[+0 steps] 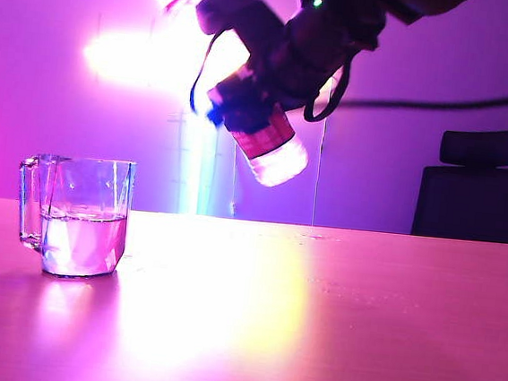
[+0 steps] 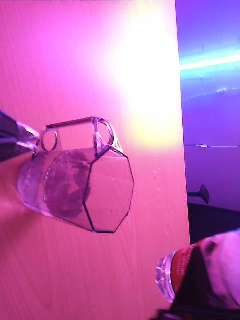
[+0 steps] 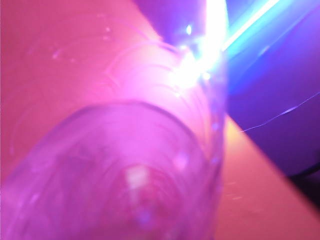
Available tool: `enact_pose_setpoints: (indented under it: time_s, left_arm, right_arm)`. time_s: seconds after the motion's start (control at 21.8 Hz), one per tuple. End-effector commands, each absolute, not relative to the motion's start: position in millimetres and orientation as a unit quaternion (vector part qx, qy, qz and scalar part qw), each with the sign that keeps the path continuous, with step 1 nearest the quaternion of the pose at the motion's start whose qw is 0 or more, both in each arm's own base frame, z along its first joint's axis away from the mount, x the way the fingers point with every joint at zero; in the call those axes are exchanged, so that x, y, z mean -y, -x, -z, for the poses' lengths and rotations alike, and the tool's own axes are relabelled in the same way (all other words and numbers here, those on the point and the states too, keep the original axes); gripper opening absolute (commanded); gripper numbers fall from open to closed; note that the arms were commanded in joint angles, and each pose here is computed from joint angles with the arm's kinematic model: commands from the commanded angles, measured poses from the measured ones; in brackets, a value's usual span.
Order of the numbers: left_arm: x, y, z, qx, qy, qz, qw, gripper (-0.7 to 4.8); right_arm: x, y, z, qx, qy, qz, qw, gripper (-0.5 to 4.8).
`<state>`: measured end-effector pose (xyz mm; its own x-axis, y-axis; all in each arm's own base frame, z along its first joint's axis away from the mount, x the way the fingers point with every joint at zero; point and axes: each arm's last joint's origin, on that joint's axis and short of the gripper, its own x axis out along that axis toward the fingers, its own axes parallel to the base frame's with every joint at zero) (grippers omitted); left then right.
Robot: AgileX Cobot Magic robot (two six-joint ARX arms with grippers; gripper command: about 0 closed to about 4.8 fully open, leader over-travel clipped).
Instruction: Pick up the mineral water bottle on the table and pour water into the mug until it's half full.
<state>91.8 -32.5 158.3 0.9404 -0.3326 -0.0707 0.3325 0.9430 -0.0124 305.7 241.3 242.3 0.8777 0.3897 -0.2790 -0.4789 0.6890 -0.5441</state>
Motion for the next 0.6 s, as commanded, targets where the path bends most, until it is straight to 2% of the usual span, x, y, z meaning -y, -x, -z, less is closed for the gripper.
enact_pose_setpoints:
  time_s: [0.05,0.18,0.6]
  left_arm:
    - [33,-92,-160,-0.032,-0.001,0.171,0.985,-0.02]
    - [33,-92,-160,-0.032,-0.001,0.171,0.985,-0.02]
    - [33,-92,-160,-0.032,-0.001,0.171,0.985,-0.02]
  right_arm:
    - [-228,-307,-243,-0.109,0.14,-0.286,0.942,2.1]
    - [-206,-302,-222,-0.117,0.055,-0.315,0.94,2.1]
    - [-160,-263,-173,-0.122,0.013,-0.288,0.95,2.1]
